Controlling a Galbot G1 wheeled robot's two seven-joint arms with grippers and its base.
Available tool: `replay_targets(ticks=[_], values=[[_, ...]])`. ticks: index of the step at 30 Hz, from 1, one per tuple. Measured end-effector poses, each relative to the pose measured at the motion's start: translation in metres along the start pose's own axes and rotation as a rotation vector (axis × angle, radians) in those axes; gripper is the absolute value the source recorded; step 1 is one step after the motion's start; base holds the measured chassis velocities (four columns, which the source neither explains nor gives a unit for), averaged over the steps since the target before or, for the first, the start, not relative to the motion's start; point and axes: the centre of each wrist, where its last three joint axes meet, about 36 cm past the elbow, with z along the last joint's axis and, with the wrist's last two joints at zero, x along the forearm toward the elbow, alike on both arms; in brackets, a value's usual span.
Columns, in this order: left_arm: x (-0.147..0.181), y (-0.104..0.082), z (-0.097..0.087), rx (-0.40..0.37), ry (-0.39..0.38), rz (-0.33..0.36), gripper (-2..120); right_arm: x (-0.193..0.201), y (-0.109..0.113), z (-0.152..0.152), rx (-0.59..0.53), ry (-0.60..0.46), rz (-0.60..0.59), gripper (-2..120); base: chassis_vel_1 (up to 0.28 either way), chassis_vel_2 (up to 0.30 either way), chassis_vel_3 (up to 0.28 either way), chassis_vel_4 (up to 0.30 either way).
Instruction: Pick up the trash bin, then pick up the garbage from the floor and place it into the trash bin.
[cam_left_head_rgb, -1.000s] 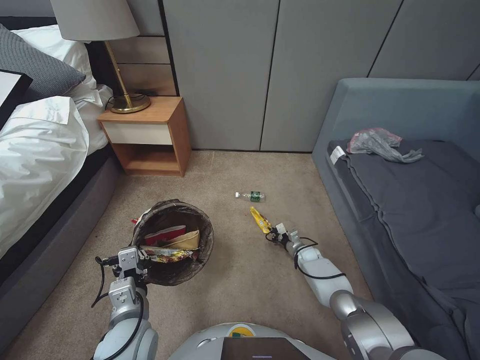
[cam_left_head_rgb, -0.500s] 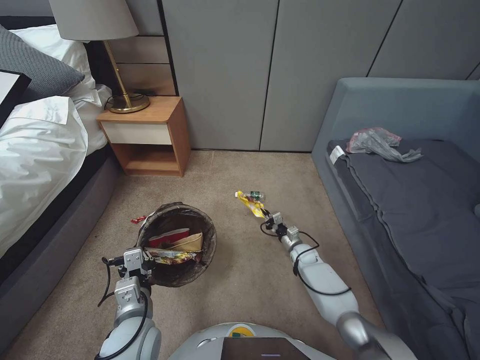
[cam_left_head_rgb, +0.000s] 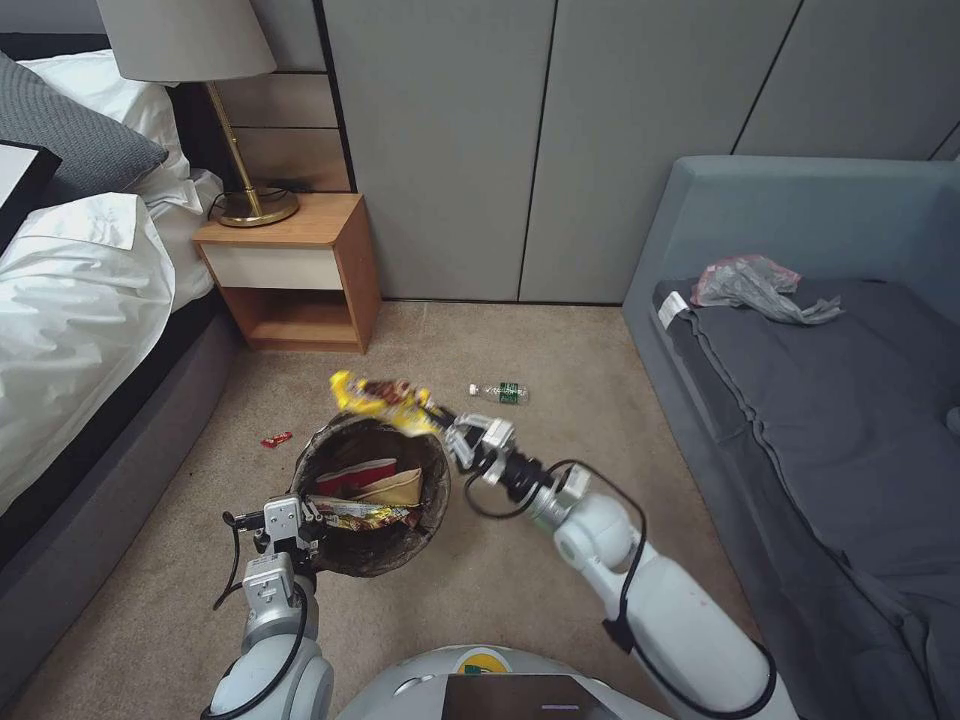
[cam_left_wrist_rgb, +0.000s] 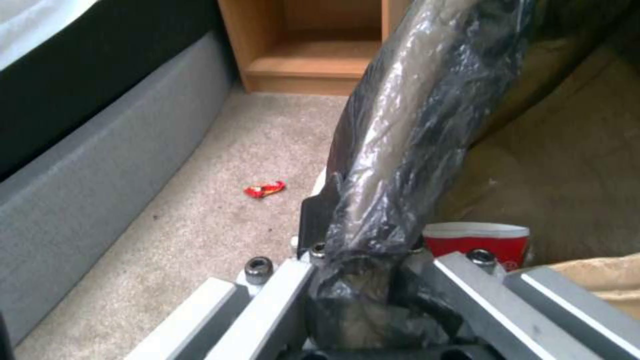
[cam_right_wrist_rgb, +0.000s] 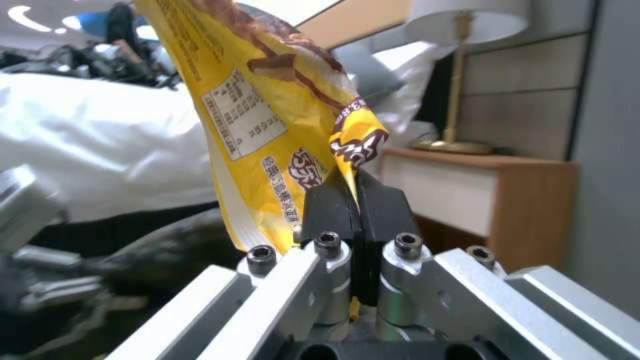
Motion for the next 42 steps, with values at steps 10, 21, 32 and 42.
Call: replay_targets(ticks=[10, 21, 32, 42], values=[[0.004, -0.001, -0.001, -0.001, 0.001, 0.005, 0, -0.003, 0.023, 0.052, -0.065, 0.109, -0.002, 0, 0.000, 0.000, 0.000, 0.000], [0.003, -0.002, -0.002, 0.001, -0.004, 0.005, 0, 0.018, 0.025, 0.095, -0.065, 0.210, 0.019, 0, 0.000, 0.000, 0.000, 0.000], [0.003, -0.001, -0.004, 0.003, -0.010, 0.001, 0, 0.024, 0.030, 0.106, -0.053, 0.248, 0.024, 13, 0.000, 0.000, 0.000, 0.000], [0.000, -0.002, -0.003, 0.005, -0.010, 0.002, 0, 0.022, 0.032, 0.092, -0.041, 0.221, 0.019, 48, 0.000, 0.000, 0.000, 0.000]])
